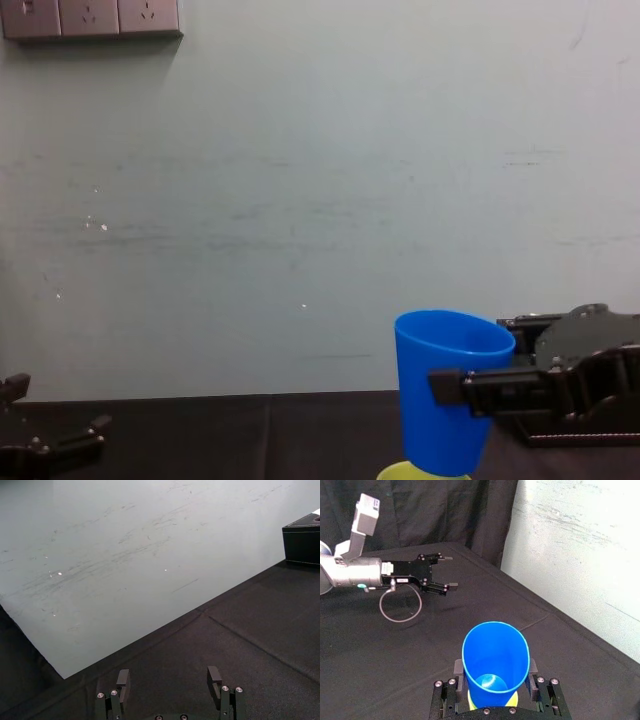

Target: Stack the three plastic cups sequentially using one hand.

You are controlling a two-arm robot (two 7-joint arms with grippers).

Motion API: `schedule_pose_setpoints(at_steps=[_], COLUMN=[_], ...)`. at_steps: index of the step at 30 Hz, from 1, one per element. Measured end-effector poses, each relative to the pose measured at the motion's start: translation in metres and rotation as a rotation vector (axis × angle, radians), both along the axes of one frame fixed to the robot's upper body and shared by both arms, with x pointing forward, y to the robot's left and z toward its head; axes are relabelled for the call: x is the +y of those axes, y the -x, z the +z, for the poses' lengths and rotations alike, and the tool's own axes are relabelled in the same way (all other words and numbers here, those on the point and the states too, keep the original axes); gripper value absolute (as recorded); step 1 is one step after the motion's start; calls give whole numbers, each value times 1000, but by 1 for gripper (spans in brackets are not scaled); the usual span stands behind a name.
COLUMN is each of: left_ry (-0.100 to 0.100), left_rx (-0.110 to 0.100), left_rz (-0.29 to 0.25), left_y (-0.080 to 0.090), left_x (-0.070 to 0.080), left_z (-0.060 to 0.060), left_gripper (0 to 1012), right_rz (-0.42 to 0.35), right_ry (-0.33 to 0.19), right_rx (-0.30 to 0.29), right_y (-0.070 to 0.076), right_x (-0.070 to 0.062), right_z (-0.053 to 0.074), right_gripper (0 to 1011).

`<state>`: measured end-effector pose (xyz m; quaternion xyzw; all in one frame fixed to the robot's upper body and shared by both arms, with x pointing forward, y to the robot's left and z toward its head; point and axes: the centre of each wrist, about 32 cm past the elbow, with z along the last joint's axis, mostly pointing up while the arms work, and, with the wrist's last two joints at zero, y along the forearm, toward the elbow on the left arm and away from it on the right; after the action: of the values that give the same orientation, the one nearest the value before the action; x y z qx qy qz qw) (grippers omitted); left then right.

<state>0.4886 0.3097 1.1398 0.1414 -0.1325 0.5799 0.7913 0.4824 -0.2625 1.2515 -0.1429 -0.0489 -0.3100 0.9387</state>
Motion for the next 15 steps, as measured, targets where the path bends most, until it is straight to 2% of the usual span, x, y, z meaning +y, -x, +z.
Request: schedule_pose_setpoints(at_steps=[15], left_ry=[0], left_rx=[0], left_rz=[0], left_y=[0], left_x=[0], left_z=[0], left_gripper=[1010], right_rz=[-14], right_ry=[24], right_rx=[16], right_y=[-9], right_x=[5], right_z=[-9], right_gripper=[719])
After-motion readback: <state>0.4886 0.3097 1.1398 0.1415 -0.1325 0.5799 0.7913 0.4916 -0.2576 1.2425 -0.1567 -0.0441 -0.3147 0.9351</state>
